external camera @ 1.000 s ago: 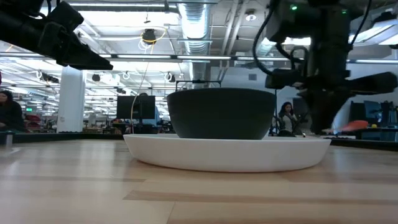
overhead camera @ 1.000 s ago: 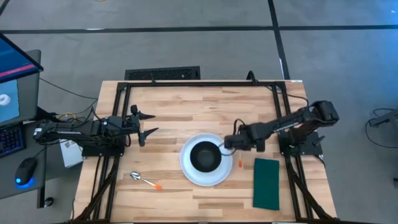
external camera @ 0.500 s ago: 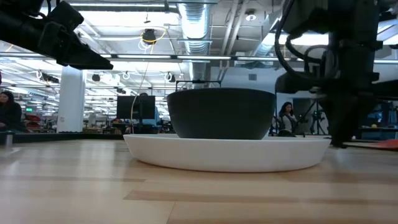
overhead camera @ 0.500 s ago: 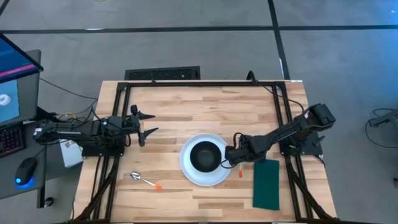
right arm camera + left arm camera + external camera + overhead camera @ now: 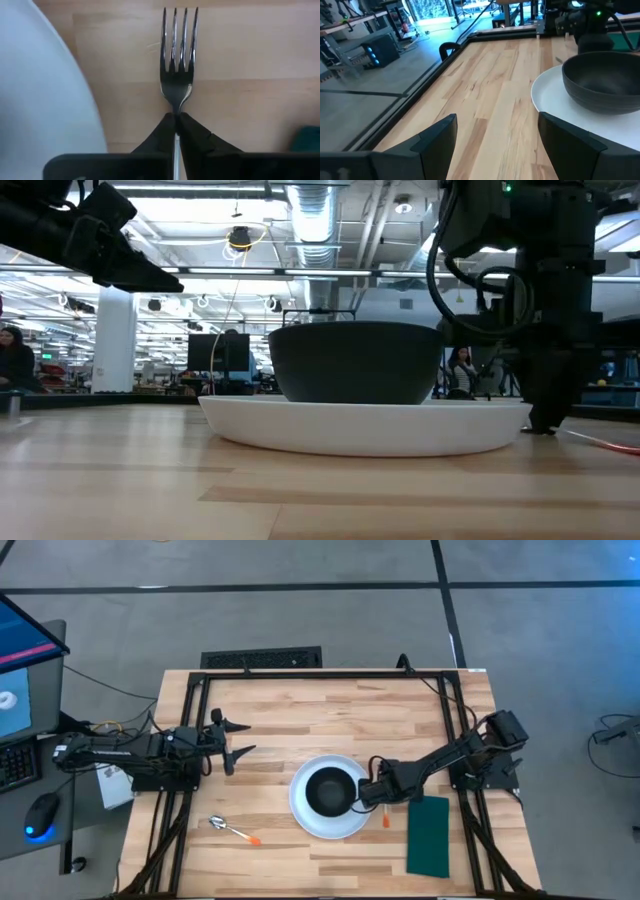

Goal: Set table place
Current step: Place the orange-handled fork next to the white plate

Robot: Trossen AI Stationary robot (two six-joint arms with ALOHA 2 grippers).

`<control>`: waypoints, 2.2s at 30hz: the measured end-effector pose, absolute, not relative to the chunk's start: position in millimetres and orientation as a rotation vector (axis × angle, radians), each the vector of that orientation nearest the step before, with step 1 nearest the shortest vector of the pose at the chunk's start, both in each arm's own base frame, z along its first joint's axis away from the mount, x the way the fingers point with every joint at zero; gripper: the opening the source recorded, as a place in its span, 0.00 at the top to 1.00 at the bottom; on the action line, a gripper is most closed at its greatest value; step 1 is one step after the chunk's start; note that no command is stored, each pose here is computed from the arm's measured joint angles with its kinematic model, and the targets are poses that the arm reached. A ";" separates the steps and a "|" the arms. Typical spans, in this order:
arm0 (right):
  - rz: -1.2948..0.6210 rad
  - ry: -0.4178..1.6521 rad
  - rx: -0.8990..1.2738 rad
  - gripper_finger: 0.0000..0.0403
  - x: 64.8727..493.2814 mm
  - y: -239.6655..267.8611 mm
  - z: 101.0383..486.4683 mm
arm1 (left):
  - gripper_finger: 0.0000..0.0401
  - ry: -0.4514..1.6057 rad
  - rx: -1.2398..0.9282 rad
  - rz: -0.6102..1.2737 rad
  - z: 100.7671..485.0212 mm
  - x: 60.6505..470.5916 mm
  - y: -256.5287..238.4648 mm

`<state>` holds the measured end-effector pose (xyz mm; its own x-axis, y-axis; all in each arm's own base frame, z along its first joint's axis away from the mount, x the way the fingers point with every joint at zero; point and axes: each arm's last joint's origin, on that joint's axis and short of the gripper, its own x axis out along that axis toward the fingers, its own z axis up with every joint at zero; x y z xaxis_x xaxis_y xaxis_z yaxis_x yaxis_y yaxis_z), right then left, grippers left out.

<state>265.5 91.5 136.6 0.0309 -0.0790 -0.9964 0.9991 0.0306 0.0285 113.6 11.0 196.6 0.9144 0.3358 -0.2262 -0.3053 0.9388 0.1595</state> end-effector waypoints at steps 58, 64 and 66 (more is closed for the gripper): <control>-1.209 1.138 1.214 0.82 267.5 93.2 137.3 | 0.33 0.262 0.122 0.330 195.9 113.4 11.0; -1.206 1.137 1.216 0.82 267.7 93.2 137.3 | 0.33 0.264 0.120 0.329 195.7 113.4 10.9; -1.199 1.135 1.224 0.82 268.5 93.6 137.3 | 0.33 0.270 0.119 0.330 195.1 113.2 10.9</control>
<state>268.5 93.6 137.3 0.0540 -0.0342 -0.9980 0.9983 -0.0185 0.0546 113.2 10.9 195.1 0.9107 0.3347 -0.2420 -0.3031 0.9396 0.1592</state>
